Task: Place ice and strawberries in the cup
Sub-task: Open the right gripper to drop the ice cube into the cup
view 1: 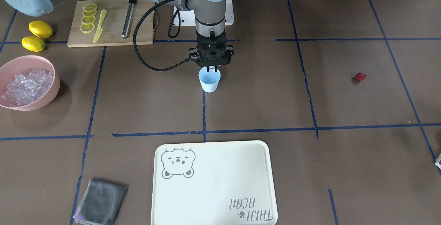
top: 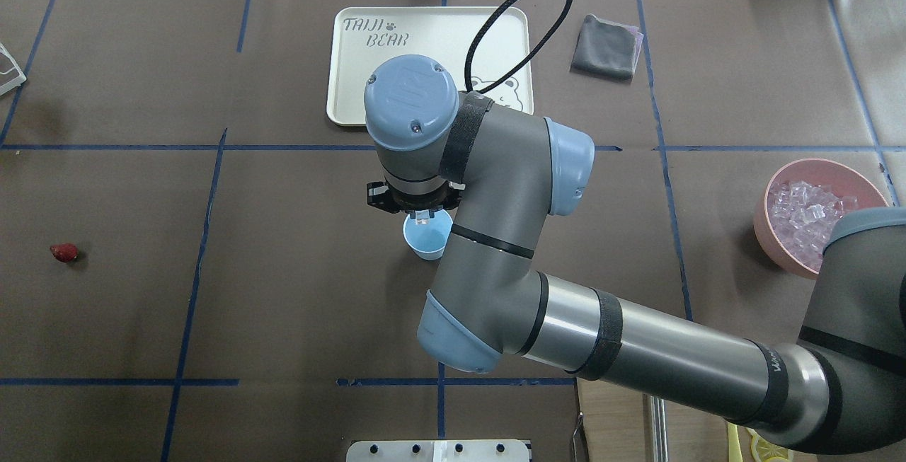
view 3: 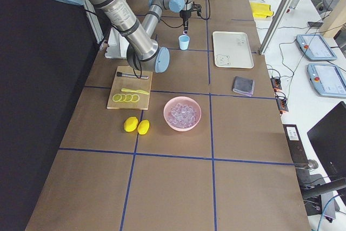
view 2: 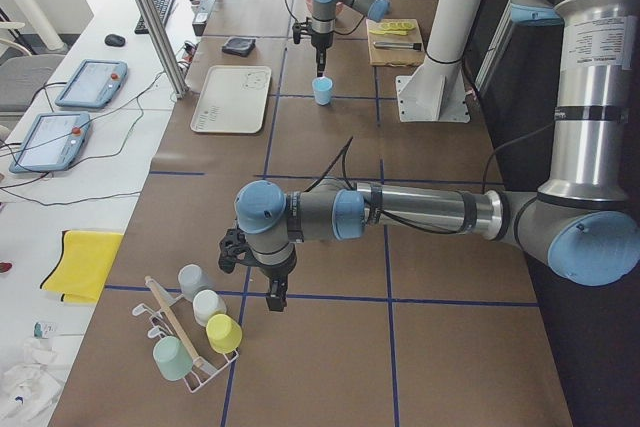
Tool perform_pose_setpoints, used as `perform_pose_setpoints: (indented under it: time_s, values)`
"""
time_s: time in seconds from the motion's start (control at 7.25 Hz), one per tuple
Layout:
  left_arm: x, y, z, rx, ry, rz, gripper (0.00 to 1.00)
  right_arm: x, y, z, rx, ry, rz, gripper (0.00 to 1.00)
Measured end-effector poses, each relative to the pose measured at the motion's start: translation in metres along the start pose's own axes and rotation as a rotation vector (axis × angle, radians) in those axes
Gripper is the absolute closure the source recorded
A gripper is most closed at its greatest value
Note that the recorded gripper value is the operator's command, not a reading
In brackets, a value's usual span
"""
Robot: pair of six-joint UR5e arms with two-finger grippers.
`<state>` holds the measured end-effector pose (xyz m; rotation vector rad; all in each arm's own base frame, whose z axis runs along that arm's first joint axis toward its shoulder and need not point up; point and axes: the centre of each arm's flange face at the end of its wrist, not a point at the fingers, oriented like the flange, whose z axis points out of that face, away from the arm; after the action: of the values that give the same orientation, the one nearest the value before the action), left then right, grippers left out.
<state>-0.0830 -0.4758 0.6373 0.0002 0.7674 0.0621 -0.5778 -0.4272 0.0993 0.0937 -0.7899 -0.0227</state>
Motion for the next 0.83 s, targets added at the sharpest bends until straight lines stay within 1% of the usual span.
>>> perform_pose_setpoints:
  time_s: [0.14, 0.28, 0.41, 0.55, 0.69, 0.83]
  values:
    - [0.0, 0.0, 0.0, 0.0, 0.0, 0.0, 0.0, 0.0011, -0.0003, 0.0039, -0.002, 0.006, 0.001, 1.0]
    - [0.0001, -0.0001, -0.0001, 0.0, 0.0, 0.0, 0.0, 0.0011, -0.0001, 0.0069, -0.005, 0.01, 0.001, 0.96]
    - [0.0003, -0.0004, -0.0003, 0.001, 0.0, 0.001, 0.0, 0.0007, 0.0001, 0.0079, -0.006, 0.01, 0.0, 0.72]
    - [0.0002, -0.0005, -0.0003, 0.001, 0.0, 0.001, 0.0, -0.0002, 0.0002, 0.0077, -0.005, 0.006, -0.001, 0.56]
    - [-0.0001, -0.0002, 0.0001, 0.0, 0.0, 0.0, 0.0, -0.0008, 0.0003, 0.0077, -0.005, 0.003, -0.001, 0.38]
    - [-0.0004, -0.0002, 0.0003, -0.001, -0.001, 0.0, 0.0, -0.0006, 0.0004, 0.0081, -0.004, 0.002, -0.002, 0.37]
